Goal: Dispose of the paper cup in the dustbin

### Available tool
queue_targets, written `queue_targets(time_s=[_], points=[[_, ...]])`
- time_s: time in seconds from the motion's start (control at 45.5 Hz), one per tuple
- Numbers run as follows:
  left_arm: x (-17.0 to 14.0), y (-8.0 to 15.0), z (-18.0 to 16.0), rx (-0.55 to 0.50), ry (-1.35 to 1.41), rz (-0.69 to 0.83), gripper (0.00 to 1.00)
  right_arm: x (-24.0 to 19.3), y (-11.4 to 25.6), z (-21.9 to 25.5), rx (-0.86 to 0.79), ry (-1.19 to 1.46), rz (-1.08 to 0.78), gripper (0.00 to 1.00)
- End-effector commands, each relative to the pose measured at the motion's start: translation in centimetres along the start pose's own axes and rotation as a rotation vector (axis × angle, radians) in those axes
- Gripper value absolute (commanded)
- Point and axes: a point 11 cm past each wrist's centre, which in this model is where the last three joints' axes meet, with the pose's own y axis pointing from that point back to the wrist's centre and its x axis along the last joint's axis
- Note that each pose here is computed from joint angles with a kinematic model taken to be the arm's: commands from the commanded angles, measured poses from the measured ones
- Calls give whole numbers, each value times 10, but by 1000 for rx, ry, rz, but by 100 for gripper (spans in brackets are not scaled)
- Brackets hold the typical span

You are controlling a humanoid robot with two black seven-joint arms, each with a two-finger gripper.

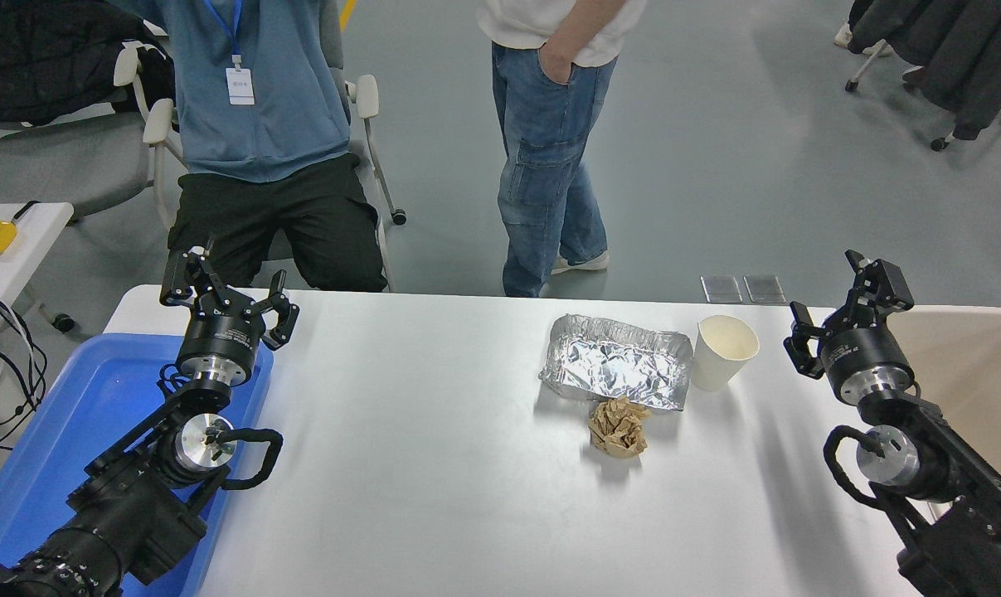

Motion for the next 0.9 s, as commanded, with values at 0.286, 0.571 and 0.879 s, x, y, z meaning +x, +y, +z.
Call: queue_targets(time_s=[0.286,0.571,0.879], points=[[0,0,0,0,-1,1,100,-1,0,0,0,-1,-2,100],[0,0,0,0,0,0,100,-2,-1,1,-2,-6,-6,100],[0,0,0,0,0,0,100,-5,-6,-5,10,-2,0,100]])
